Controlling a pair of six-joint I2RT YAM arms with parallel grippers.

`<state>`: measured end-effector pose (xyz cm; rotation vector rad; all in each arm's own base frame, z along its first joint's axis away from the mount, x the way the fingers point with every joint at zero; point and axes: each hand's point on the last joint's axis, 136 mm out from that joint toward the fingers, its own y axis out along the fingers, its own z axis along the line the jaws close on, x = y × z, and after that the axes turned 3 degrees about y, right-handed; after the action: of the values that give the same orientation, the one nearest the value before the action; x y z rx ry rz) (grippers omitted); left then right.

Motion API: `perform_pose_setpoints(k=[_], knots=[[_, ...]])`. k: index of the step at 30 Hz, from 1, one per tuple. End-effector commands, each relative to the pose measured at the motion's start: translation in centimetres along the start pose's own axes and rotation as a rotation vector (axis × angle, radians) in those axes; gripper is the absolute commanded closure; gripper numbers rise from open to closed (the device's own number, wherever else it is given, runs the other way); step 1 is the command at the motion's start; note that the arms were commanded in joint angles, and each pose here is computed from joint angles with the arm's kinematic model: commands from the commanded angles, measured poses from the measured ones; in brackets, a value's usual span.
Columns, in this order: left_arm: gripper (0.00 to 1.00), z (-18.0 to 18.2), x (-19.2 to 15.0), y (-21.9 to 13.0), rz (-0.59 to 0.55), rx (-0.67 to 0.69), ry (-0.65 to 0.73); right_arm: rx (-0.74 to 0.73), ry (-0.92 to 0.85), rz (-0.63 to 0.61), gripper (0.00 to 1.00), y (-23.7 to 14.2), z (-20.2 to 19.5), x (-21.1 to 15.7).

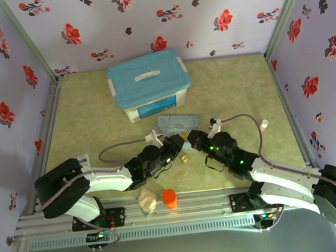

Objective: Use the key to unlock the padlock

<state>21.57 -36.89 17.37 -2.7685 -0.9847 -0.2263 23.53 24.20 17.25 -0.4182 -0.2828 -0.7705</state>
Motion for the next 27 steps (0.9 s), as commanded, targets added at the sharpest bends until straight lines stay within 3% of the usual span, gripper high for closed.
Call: perform_pose_setpoints(k=[1,4,7,9,10,13,16,21,24,27], knots=[[0.91,-0.3,-0.1,0.3,0.009,-0.031,-0.030,0.026,0.012,-0.010,1.00,-0.1,0.5,0.0],[1.00,0.0,0.0,0.2,0.008,-0.018,-0.026,0.022,0.012,-0.011,1.00,-0.1,0.3,0.0],[1.00,-0.2,0.3,0.0,0.012,0.002,0.010,0.028,-0.017,0.006,0.99,-0.4,0.3,-0.3],[1.00,-0.5,0.6,-0.2,0.041,0.034,0.060,0.024,-0.053,0.026,0.59,-0.9,0.1,-0.1],[1.00,-0.5,0.8,-0.3,0.060,0.059,0.094,0.020,-0.065,0.031,0.45,-1.2,0.0,0.2],[1.00,-1.1,1.4,-0.9,0.162,0.114,0.202,0.048,-0.118,0.033,0.26,-2.6,0.1,1.6],[1.00,-2.0,1.4,-1.4,0.326,0.113,0.305,0.149,-0.173,0.060,0.23,-3.9,1.6,2.2],[1.00,-5.7,-1.3,-3.7,0.658,-0.008,0.541,0.481,-0.227,0.170,0.26,-5.7,7.7,1.3],[1.00,-6.6,-1.5,-4.9,0.747,-0.027,0.606,0.553,-0.244,0.215,0.29,-6.1,9.1,0.7],[1.00,-7.7,-0.8,-5.6,0.742,-0.063,0.671,0.572,-0.248,0.250,0.32,-6.0,9.4,0.2]])
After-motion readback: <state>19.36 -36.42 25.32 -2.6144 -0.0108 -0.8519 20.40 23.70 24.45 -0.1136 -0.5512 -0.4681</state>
